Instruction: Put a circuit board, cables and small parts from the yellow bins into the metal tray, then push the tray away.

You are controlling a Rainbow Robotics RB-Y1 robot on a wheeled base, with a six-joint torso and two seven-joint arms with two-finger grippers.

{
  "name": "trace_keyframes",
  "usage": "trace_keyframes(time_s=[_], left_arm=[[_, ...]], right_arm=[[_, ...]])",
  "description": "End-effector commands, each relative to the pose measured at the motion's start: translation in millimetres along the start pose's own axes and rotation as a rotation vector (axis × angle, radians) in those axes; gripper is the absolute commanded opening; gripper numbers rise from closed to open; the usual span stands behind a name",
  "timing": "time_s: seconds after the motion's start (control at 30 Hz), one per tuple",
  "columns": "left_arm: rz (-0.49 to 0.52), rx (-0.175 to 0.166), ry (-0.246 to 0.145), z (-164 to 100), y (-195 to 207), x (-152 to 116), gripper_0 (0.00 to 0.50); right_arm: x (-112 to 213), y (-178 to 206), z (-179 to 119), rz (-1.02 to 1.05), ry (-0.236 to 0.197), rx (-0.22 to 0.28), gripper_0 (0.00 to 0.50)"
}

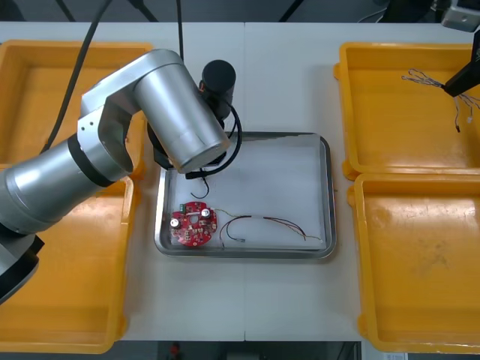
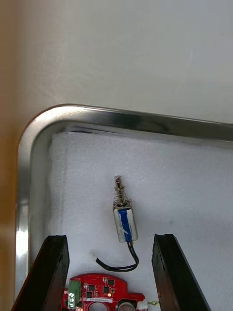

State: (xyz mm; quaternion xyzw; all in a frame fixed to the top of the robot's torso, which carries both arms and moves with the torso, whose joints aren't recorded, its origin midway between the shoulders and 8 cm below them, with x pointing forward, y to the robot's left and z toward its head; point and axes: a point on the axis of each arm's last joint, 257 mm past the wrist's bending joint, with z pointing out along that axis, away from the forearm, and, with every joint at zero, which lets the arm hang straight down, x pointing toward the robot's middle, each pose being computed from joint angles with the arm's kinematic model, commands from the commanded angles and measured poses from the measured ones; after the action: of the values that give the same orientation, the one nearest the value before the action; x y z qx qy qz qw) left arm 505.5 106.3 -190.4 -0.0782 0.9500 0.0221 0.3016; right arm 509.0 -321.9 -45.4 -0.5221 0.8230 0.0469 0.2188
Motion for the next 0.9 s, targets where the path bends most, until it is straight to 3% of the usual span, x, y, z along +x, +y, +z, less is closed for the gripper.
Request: trace_keyframes(time_s=[0.03,0.23,0.57,0.67,0.8,0.9], left_arm=[[-0.062,0.012,-0.057,-38,9,-47,0.5],[-0.086,0.02,-0.032,-66,24,-72,0.5],[-0.246,0.036,0.038,-101,59,-117,0.5],[-0.292,0.024,0.038,-102,75,-130,0.5],[-0.353,0.037,0.015,-98,92,-153,0.5],[-0.336,0.032,0.004,-94,108,-164,0.5]], right_arm=[[-15,-6,-17,-0.026,-0.027,0.082,0.0],[-31,7,0,-0.055,-0.045,0.092,0.0],[-75,60,44,-0.192,-0.064,0.091,0.0],[-86,78,60,-0.26,-0.051,0.081,0.0],[-100,104,84,-0.325,-0.048,0.052,0.0],[-110,119,103,-0.361,-0.056,0.037,0.0]])
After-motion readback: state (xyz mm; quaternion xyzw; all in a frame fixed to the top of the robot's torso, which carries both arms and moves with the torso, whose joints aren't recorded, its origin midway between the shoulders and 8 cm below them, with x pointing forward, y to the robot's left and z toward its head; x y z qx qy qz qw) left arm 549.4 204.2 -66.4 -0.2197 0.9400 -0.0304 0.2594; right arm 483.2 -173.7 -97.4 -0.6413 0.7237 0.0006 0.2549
